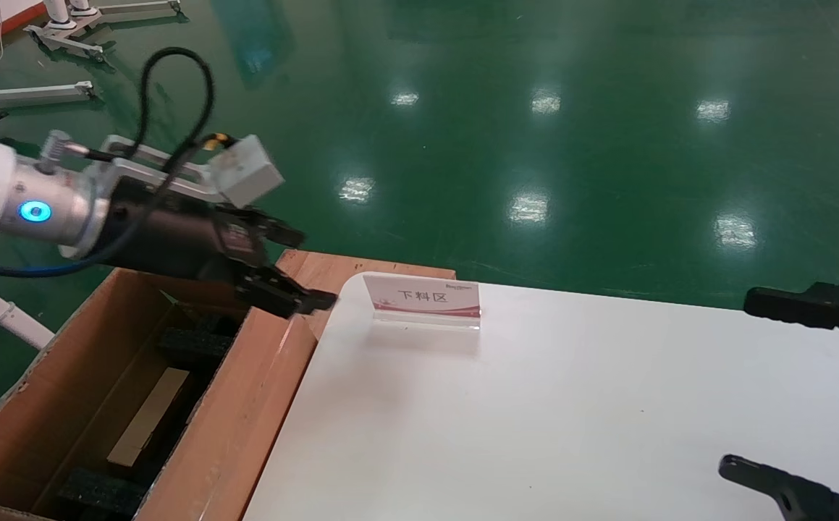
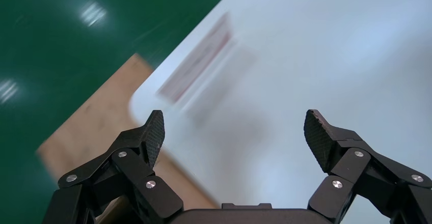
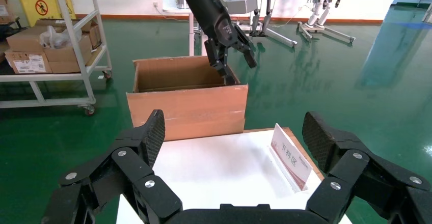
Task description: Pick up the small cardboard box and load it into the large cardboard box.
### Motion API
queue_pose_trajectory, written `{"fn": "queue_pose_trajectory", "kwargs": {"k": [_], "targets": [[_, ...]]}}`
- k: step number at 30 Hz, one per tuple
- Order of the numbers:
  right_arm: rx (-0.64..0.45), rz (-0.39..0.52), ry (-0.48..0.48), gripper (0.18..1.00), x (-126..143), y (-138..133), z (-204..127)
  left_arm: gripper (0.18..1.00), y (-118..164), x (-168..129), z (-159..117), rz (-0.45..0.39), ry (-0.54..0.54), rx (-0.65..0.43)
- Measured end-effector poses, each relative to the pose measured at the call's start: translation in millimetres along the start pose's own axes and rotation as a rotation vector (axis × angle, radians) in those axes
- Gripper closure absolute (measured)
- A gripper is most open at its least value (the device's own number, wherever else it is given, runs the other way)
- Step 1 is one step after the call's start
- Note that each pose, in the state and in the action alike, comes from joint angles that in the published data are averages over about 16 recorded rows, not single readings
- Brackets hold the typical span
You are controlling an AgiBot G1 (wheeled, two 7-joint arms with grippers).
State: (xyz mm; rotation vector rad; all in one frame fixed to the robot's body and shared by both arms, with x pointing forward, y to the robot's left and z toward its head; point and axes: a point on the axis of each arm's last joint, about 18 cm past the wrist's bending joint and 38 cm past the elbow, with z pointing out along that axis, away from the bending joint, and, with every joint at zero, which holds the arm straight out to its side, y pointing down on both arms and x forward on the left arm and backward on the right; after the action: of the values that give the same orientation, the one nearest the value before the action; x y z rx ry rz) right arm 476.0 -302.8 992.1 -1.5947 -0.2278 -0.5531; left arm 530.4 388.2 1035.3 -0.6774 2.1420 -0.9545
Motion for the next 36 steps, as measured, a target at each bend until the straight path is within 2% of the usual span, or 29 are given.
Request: {"fn": "queue_pose_trajectory", "kwargs": {"k": [18, 28, 36], "targets": [[0.000, 0.000, 0.000, 0.178, -0.1, 0.0, 0.1, 0.184, -35.3, 65.5, 36.9, 0.175, 0.340, 0.260], [0.000, 0.000, -0.001, 0.178, -0.3, -0.1, 0.2, 0.184, -36.4, 92.1, 37.8, 0.233, 0.470, 0.465], [0.000, -0.001, -0.001, 0.178, -0.4, -0.2, 0.3, 0.184, -25.9, 105.0, 29.3, 0.260, 0.522, 0.646]]}}
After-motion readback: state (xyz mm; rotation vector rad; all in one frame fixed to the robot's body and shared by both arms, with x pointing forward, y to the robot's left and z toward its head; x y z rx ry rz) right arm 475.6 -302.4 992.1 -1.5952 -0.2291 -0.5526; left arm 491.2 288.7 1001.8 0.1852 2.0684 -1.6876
